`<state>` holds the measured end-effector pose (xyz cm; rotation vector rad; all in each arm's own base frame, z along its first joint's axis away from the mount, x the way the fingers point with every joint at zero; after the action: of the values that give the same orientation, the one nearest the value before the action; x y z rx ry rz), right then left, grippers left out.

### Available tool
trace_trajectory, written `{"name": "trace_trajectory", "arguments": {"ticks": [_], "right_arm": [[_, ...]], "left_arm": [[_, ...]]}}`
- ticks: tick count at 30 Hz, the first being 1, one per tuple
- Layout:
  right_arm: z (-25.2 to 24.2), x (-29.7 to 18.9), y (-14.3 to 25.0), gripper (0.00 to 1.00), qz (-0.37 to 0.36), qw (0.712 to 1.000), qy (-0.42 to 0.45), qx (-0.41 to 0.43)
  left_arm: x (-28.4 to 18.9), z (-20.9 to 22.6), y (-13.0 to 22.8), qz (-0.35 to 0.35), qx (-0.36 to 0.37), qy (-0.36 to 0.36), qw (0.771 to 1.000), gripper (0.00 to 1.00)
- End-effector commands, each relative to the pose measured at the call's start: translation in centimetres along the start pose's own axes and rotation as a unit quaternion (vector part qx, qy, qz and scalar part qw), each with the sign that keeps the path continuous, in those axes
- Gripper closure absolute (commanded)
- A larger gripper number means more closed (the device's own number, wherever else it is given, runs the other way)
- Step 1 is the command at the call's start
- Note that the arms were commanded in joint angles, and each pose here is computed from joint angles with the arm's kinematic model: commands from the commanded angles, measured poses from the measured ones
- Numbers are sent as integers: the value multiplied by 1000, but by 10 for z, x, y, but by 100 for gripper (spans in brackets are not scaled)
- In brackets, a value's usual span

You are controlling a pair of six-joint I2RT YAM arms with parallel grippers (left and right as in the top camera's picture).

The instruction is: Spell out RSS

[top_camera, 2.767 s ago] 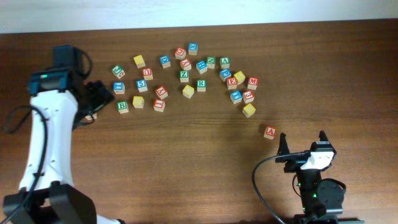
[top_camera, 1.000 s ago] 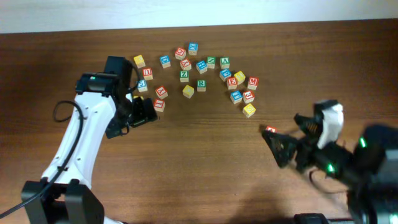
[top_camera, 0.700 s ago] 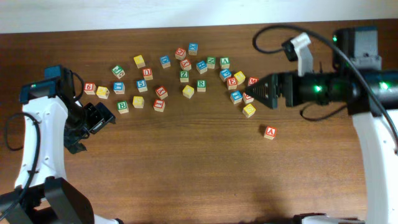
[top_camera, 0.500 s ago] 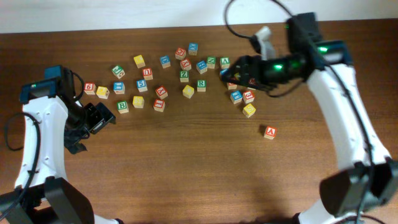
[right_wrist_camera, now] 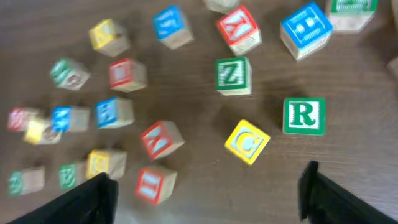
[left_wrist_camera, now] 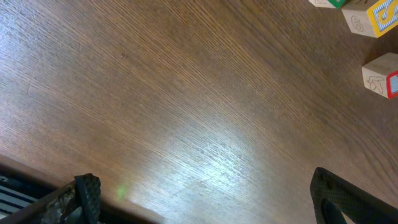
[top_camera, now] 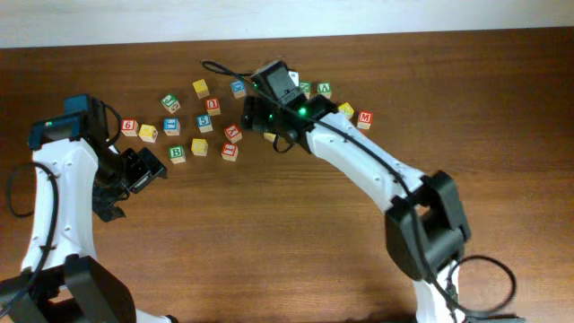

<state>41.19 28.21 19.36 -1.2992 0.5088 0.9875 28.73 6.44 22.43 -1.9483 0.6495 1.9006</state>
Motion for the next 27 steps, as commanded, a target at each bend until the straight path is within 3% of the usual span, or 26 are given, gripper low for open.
{"name": "trace_trajectory", "arguments": {"ticks": [1, 7, 11, 17, 23, 27], "right_arm": [[-6, 40, 13, 29, 15, 998, 21, 58], [-6, 74, 40, 29, 54, 996, 36, 55], [-12, 88, 41, 43, 33, 995, 62, 66], [-20, 101, 41, 48, 3, 993, 96, 65], [-21, 100, 42, 60, 9, 994, 100, 40], [-16, 66, 28, 52, 11, 995, 95, 13]], "left_arm": [[1, 0, -1, 4, -7, 2, 1000, 1], [1, 0, -1, 3, -7, 2, 1000, 1], [1, 0, -1, 4, -7, 2, 1000, 1], [1, 0, -1, 3, -7, 2, 1000, 1], [1, 0, -1, 4, -7, 2, 1000, 1], [1, 0, -1, 3, -7, 2, 1000, 1]]}}
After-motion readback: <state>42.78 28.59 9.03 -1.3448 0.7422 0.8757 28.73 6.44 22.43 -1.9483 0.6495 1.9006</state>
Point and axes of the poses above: each gripper's point midway between its finger pads, its own x axis out along the fingers, its own z axis along the line the jaws close on, y = z × x, the point moved 9 cm from there along -x, back along the fingers, and after that the axes turned 15 degrees about -x, right-handed, at the moved point
